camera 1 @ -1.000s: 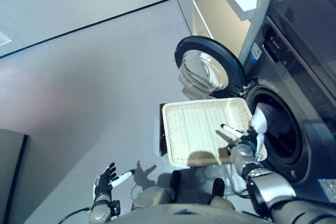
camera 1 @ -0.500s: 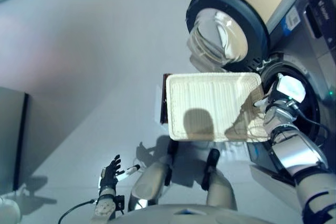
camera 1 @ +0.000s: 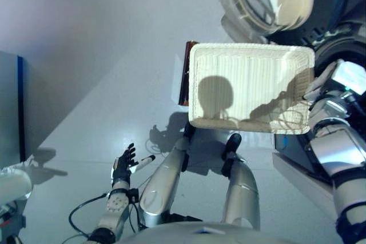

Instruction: Pick up the clothes and place them into the washing machine

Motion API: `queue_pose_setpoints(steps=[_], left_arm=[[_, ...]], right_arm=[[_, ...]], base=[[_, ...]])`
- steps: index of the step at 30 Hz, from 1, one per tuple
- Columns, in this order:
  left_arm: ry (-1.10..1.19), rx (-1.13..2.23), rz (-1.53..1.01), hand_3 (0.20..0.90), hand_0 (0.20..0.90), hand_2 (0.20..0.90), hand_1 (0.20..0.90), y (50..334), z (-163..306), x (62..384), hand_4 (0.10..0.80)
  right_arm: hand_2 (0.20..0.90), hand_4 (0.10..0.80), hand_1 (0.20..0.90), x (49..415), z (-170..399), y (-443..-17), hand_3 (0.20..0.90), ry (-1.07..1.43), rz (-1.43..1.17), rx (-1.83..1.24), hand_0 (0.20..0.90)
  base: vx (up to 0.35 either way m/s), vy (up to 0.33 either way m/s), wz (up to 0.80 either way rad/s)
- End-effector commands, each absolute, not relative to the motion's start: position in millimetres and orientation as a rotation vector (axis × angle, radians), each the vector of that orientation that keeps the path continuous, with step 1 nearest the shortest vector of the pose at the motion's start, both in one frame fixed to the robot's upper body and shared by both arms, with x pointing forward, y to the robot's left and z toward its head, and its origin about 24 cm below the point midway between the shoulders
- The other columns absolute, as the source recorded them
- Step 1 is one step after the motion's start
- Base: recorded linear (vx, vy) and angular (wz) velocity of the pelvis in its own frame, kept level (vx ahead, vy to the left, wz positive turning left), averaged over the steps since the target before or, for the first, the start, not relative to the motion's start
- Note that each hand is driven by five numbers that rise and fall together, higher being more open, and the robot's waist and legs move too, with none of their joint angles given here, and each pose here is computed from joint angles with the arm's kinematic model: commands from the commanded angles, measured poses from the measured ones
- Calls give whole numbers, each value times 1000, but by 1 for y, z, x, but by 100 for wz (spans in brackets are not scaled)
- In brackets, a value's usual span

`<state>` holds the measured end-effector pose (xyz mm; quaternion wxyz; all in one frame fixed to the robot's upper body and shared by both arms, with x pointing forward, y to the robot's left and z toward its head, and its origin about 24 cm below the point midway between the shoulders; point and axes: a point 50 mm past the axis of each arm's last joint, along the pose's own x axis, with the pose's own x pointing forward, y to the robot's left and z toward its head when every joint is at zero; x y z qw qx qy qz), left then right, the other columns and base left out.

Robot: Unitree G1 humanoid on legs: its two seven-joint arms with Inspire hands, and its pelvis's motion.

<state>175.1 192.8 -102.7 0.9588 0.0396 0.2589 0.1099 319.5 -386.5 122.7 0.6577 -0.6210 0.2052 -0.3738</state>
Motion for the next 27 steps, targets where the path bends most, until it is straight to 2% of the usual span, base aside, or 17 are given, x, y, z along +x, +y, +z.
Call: queue_pose_setpoints(steps=[1,11,17,18,19,27], left_arm=[[514,120,313,900,900,900,900,217,-100,159,800],[471,117,389,900,900,900,900,230,-91,165,800],[466,112,442,900,900,900,900,238,-89,163,800],[482,115,463,900,900,900,900,240,-92,162,800],[487,111,480,900,900,900,900,242,-93,161,800],[499,72,570,900,900,900,900,252,-96,160,800]], right_arm=[[900,800,900,282,163,-438,900,526,-1047,-1528,900],[900,800,900,252,169,-464,900,634,-1100,-1560,900],[900,800,900,260,193,-462,900,591,-1128,-1609,900],[282,359,282,267,198,-458,282,545,-1125,-1588,282],[200,300,200,271,202,-455,200,521,-1125,-1585,200],[200,300,200,314,216,-418,200,318,-1075,-1497,200]], base=[[-42,28,-2],[-36,15,-3],[-37,-7,1],[-18,-11,-4],[-24,-16,-9],[3,-2,-3]])
